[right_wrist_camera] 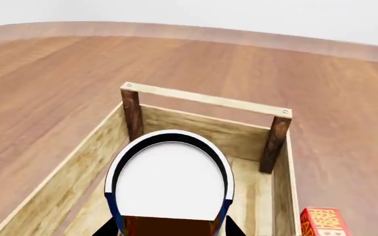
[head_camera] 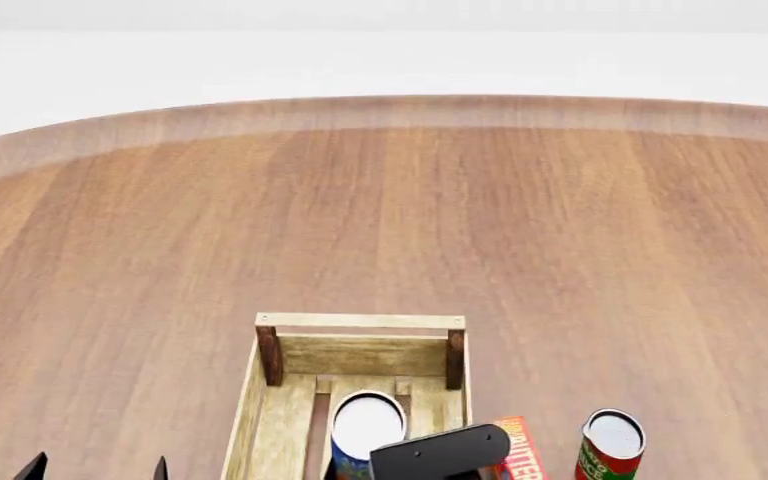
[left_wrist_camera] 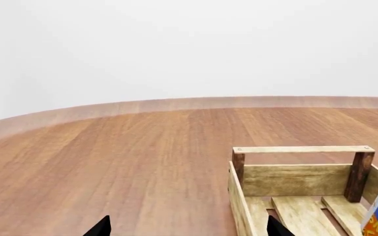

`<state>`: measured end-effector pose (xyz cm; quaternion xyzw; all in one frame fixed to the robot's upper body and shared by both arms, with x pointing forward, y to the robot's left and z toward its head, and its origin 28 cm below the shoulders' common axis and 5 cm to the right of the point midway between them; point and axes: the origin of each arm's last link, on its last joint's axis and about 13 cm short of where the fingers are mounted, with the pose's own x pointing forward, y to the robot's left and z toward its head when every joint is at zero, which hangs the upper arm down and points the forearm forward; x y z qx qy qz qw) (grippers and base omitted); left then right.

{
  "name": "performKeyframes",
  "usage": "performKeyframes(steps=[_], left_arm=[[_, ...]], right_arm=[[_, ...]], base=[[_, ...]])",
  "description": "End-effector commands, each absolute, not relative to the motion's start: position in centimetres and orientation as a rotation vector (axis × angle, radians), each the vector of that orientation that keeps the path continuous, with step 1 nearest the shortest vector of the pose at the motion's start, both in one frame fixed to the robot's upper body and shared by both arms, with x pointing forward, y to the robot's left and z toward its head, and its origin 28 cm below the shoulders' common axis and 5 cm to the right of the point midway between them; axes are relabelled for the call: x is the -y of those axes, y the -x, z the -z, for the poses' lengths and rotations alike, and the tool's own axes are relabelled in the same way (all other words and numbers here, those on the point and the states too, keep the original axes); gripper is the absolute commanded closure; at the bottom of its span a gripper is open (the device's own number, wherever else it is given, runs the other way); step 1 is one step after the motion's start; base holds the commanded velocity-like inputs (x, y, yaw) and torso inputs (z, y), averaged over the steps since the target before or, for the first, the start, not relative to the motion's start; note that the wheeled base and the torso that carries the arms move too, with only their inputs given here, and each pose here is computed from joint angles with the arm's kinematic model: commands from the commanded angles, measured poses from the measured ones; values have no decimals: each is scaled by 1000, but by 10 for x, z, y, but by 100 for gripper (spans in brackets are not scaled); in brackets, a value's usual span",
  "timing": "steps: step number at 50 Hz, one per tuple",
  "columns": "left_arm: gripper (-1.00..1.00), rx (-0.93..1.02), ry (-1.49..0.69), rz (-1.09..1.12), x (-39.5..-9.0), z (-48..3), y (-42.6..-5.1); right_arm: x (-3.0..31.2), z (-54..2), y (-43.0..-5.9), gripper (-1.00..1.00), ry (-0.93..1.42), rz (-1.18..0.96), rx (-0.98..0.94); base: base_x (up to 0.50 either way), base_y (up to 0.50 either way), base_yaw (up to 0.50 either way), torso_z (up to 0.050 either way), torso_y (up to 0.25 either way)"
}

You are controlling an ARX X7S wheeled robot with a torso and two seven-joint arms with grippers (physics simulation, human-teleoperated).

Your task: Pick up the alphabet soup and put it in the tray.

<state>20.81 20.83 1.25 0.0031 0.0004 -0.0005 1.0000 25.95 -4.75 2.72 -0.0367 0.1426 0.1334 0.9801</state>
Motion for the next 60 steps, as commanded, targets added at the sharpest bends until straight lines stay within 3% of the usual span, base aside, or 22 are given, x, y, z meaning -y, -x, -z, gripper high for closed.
performKeyframes(steps=[1, 60], left_arm=[[-100, -2, -3, 1, -208, -13, -208], [-100, -1, 3, -4, -209, -13, -209]], right_arm=[[43, -18, -270, 100, 132, -315, -281], [41, 14, -287, 100, 191, -361, -402]], base=[[0, 0, 0, 0, 0], [0, 0, 0, 0, 1]])
